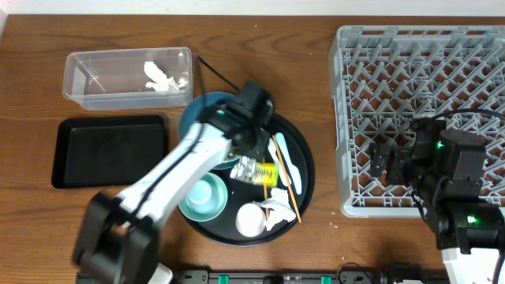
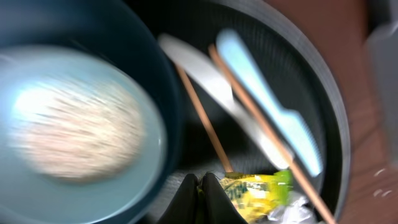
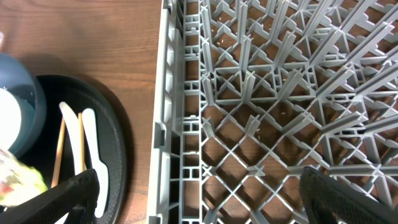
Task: Sort waste into correct bins and load items into the dishwasher rack
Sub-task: 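Carry the yellow wrapper into the clear bin and release, then grasp the white tissue on the round tray with the left gripper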
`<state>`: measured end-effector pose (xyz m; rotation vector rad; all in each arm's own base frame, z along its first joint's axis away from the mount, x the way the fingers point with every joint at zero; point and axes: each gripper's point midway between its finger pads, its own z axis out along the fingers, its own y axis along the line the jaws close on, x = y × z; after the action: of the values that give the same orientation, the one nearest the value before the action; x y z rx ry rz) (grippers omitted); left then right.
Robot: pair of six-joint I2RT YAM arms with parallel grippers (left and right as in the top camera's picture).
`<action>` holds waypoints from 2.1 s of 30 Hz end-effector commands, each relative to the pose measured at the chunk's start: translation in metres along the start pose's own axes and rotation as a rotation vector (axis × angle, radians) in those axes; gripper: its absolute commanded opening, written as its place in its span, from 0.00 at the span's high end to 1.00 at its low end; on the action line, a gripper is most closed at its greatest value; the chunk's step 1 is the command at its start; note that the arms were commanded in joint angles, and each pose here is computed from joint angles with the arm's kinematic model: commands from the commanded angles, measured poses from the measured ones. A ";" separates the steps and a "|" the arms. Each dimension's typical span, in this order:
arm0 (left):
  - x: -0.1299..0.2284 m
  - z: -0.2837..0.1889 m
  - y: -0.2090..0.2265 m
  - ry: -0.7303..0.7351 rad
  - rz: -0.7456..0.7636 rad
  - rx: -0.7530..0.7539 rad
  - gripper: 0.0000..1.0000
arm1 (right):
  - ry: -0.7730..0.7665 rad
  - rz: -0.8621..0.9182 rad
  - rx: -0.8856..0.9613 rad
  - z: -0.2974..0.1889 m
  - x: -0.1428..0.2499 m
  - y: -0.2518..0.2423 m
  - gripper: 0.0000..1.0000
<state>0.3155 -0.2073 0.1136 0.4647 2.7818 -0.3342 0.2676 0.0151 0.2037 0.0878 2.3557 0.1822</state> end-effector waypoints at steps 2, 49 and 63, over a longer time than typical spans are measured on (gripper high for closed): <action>-0.047 -0.069 0.057 -0.255 -0.098 -0.162 0.94 | -0.016 -0.001 -0.019 -0.004 -0.006 0.006 0.01; -0.027 -0.018 0.034 -0.042 -0.118 0.160 0.32 | 0.000 0.001 -0.017 -0.004 -0.002 0.006 0.01; 0.081 0.013 -0.064 0.249 0.274 0.110 0.26 | 0.007 0.002 -0.016 -0.004 -0.001 0.006 0.01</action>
<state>0.2328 -0.2522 0.0984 0.8676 2.8995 -0.5047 0.2643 0.0152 0.2006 0.0899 2.3747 0.1830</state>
